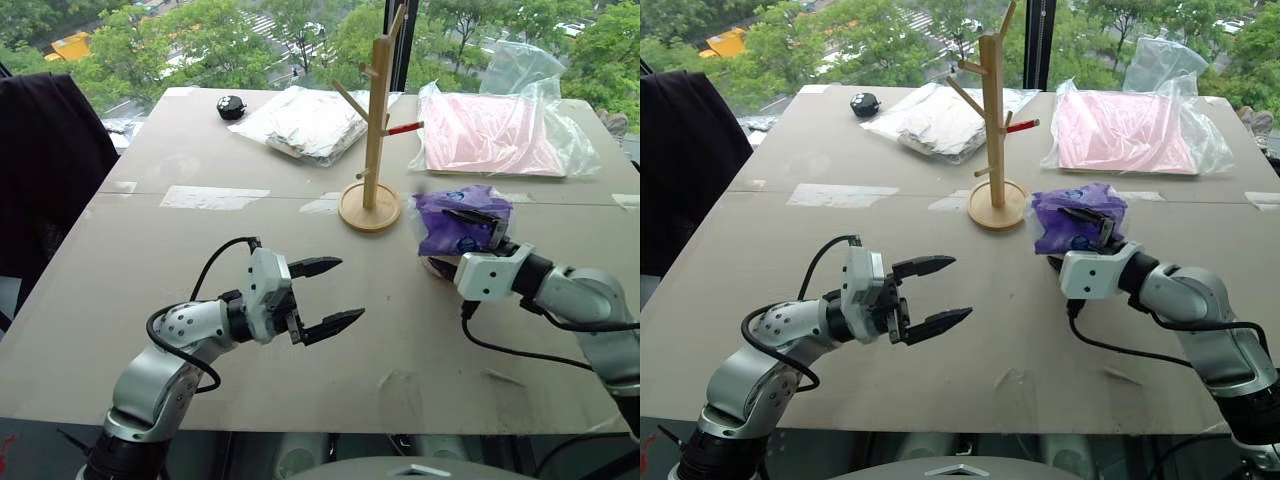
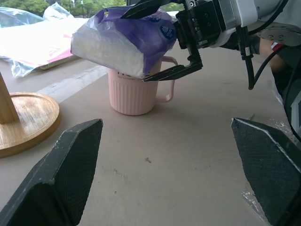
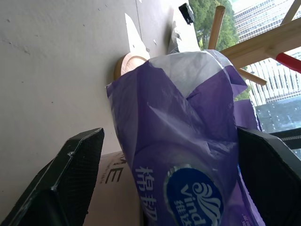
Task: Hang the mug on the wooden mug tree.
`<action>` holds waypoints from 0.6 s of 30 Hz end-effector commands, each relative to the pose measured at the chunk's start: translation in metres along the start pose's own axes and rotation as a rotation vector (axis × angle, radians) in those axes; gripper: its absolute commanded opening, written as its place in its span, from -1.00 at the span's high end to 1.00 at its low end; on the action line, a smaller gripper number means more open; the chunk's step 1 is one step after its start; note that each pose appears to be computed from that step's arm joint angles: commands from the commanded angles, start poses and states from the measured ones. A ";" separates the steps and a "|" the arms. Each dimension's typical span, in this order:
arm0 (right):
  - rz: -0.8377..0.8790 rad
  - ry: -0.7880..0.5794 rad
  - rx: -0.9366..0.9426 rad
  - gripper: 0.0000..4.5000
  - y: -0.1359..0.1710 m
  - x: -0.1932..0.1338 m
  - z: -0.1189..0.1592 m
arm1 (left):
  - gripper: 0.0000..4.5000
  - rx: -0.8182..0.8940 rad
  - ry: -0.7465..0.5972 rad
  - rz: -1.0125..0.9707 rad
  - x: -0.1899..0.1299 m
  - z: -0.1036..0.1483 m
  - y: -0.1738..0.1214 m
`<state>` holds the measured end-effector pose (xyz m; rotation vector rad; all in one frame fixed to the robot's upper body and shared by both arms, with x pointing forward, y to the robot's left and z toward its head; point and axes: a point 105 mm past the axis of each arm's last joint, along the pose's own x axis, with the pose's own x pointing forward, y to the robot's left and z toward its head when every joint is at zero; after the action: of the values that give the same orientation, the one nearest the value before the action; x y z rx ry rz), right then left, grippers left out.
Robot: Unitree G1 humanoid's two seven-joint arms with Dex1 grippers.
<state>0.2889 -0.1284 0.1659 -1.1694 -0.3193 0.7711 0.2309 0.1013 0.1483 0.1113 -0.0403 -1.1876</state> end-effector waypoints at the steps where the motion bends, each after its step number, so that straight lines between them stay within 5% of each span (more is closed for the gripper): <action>1: -0.045 -0.022 -0.034 -0.67 -0.008 0.001 0.006 | -1.00 0.046 -0.022 -0.022 0.004 0.009 -0.004; 9: -0.086 -0.047 -0.009 0.94 -0.013 0.004 0.011 | -1.00 0.052 -0.031 -0.024 0.004 0.010 -0.004; 18: -0.231 -0.030 -0.060 0.97 -0.049 -0.013 0.014 | -1.00 0.063 -0.129 -0.030 0.013 0.031 0.000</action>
<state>0.2929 -0.1288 0.1820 -1.1328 -0.3870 0.6817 0.2361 0.0913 0.1653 0.0930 -0.1294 -1.2041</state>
